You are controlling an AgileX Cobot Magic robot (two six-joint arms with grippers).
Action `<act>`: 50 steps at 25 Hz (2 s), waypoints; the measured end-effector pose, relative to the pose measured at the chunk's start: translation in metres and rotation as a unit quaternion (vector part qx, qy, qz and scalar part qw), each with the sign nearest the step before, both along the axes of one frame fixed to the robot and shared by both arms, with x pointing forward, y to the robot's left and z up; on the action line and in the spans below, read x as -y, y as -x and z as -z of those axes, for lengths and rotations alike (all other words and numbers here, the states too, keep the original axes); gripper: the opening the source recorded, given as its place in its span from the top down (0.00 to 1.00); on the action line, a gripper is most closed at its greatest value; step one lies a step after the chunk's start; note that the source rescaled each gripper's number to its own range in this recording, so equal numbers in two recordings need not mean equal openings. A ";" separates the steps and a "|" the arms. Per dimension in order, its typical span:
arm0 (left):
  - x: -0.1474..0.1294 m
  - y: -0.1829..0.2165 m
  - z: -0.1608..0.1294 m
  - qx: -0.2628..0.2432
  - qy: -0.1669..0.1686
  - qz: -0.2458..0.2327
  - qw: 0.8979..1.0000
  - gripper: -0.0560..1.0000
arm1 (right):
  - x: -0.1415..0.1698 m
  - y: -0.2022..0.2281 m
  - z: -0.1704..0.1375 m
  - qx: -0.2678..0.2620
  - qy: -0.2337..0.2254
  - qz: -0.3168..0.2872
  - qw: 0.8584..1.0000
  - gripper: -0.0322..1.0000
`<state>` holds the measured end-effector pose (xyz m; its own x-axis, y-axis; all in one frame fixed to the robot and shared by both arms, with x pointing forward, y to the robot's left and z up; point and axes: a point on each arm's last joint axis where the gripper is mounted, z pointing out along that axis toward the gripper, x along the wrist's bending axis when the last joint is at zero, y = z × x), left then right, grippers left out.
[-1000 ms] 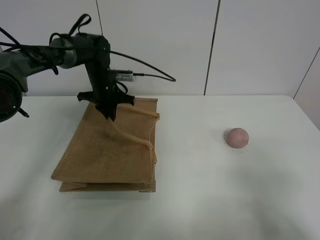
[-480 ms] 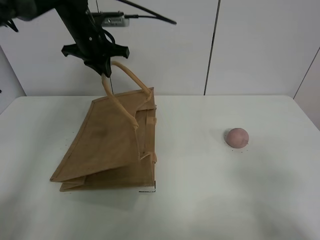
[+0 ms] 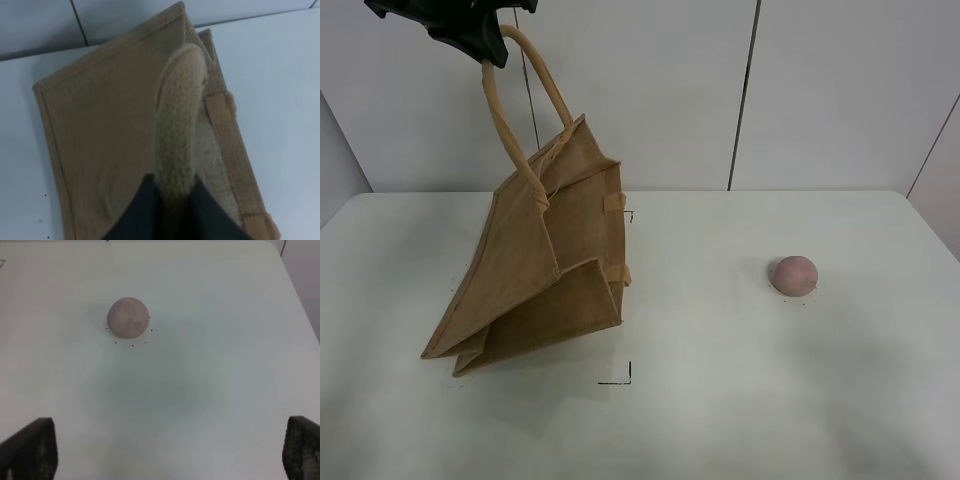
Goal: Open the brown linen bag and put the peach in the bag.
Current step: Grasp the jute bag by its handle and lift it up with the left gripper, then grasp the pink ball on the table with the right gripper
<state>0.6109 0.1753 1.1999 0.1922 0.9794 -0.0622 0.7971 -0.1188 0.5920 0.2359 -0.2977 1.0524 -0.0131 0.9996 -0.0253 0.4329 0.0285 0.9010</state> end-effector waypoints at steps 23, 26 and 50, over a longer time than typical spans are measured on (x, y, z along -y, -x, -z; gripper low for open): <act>-0.008 0.030 -0.019 0.012 0.008 0.012 1.000 0.95 | 0.001 -0.278 0.002 -0.289 -0.004 -0.012 0.957 0.00; -0.008 0.030 -0.019 0.012 0.007 0.013 1.000 0.95 | 0.000 -0.328 0.020 -0.348 -0.012 -0.017 0.937 0.00; -0.008 0.030 -0.019 0.012 0.007 0.013 1.000 0.95 | -0.052 -0.435 0.152 -0.458 0.025 -0.055 0.887 0.00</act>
